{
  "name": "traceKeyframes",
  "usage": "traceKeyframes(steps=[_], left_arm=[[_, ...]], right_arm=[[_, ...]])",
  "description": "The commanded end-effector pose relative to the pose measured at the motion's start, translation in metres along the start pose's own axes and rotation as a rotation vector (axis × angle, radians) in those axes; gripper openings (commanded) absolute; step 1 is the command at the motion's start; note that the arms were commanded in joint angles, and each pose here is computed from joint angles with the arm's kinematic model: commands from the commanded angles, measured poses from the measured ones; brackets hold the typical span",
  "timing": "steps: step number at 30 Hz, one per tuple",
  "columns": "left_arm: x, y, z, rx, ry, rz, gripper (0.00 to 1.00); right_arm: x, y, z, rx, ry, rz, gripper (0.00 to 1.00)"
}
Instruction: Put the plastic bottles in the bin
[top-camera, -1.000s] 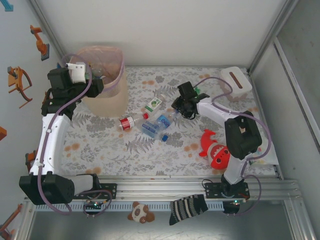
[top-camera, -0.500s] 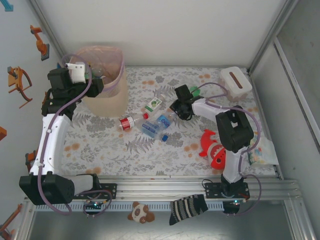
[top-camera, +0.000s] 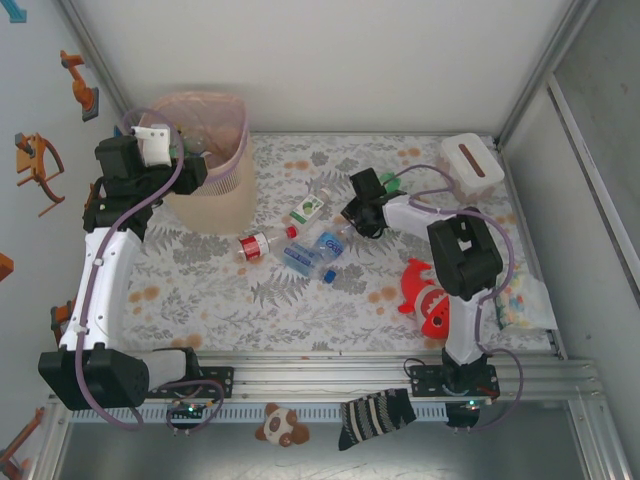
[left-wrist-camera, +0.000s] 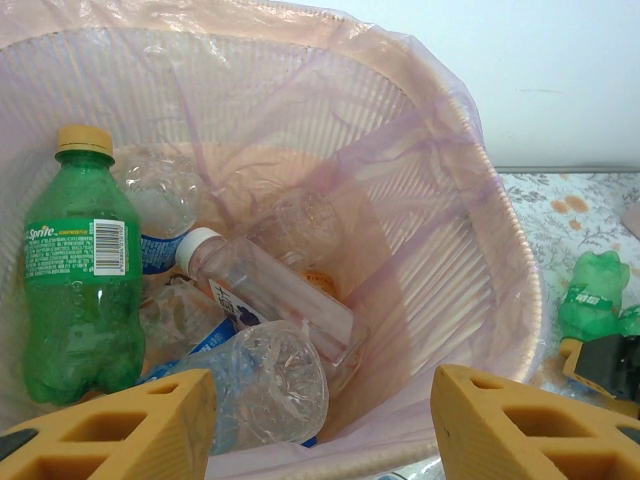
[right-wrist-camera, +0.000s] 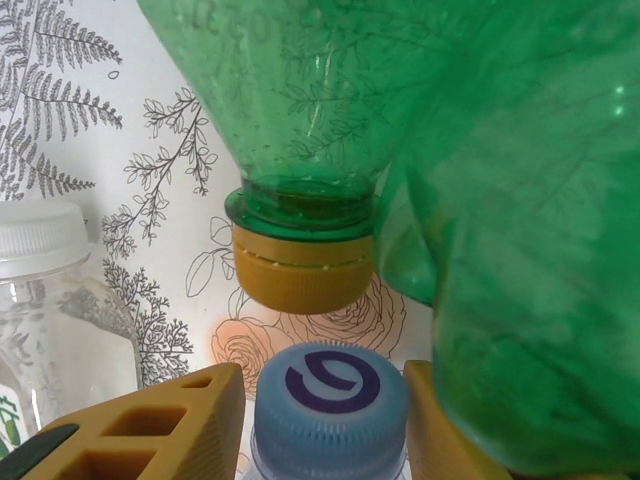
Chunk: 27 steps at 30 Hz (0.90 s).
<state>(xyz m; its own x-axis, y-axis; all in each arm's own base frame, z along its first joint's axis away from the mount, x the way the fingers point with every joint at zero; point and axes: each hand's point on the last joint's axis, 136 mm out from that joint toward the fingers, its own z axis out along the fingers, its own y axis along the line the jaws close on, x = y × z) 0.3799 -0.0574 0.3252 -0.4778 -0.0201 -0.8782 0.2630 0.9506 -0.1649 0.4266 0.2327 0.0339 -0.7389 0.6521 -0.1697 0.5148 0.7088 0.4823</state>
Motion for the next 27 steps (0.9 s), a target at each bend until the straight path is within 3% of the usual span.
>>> traceKeyframes(steps=[1, 8, 14, 21, 27], left_arm=[[0.01, 0.002, 0.001, 0.0, 0.025, -0.02, 0.58], [0.011, 0.002, 0.002, 0.0, 0.028, -0.02, 0.59], [0.009, 0.002, -0.001, -0.002, 0.022, -0.019, 0.58], [0.007, -0.004, -0.003, 0.026, 0.009, -0.01, 0.58], [-0.003, -0.028, -0.012, 0.152, -0.057, 0.003, 0.6]], right_arm=[[-0.008, 0.005, 0.004, -0.004, -0.023, 0.017, 0.45], [-0.008, 0.007, -0.001, -0.016, -0.028, 0.017, 0.38], [-0.009, 0.016, -0.027, -0.045, -0.057, -0.001, 0.35], [-0.024, 0.026, -0.076, -0.066, -0.154, -0.08, 0.34], [-0.044, 0.056, -0.137, -0.151, -0.312, -0.263, 0.33]])
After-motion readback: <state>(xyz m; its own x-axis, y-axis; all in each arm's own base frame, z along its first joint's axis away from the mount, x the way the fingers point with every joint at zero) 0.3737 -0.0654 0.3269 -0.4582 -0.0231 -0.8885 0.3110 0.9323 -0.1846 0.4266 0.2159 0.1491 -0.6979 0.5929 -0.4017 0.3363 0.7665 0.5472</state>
